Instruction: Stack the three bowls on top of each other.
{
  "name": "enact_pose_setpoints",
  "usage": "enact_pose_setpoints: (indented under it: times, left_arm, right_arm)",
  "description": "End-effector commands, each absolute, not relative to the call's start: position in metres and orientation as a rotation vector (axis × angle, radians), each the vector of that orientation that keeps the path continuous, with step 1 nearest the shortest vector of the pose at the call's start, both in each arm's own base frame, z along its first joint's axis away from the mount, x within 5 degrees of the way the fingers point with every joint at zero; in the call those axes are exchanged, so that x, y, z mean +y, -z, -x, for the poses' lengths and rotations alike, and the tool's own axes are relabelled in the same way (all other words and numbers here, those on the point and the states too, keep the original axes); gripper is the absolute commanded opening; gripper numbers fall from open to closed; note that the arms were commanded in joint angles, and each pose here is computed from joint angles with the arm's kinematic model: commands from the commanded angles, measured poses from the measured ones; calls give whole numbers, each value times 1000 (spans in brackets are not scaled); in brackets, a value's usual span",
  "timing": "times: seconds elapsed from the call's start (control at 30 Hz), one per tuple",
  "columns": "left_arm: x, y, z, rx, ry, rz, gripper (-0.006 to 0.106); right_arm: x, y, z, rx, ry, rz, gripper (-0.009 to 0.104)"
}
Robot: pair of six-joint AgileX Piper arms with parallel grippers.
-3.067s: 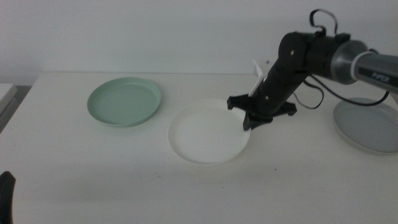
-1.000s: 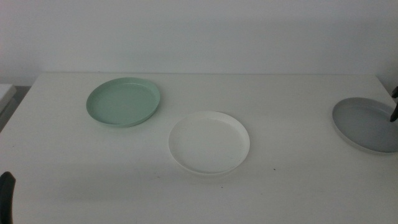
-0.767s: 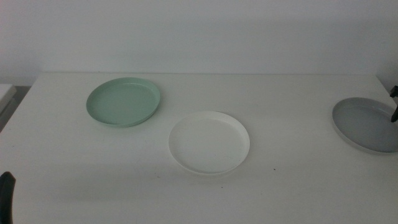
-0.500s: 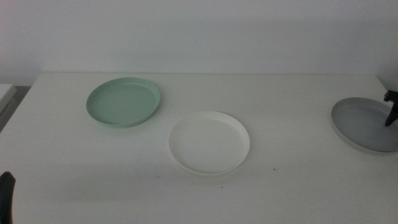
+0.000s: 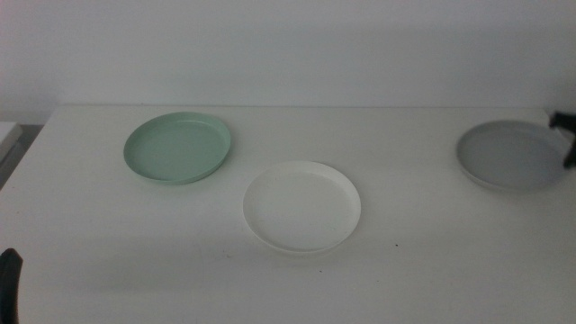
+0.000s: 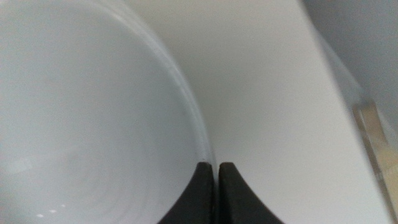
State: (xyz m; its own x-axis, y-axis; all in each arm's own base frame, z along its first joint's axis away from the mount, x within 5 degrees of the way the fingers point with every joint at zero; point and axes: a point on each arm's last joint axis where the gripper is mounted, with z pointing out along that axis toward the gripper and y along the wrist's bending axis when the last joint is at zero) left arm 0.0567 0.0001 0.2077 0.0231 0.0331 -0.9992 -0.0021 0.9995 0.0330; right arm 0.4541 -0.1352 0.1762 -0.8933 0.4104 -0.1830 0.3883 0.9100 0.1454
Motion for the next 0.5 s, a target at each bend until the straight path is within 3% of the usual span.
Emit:
enact_pose_setpoints:
  times: [0.0,0.13,0.3,0.47]
  left_arm:
    - [0,-209,-56,1532,-23,-24,94]
    - [0,-209,-56,1532,-23,-24,94]
    - [0,-209,-56,1532,-23,-24,94]
    - [0,-209,-56,1532,-23,-24,94]
  right_arm:
    - [-107,-221,-455,2785,-162,-509,-2]
    - [-40,-254,-458,2741,-248,-326,-2]
    - [63,-252,-453,2806,-368,-2,-2]
    - [144,-243,-437,2828,-404,261,-2]
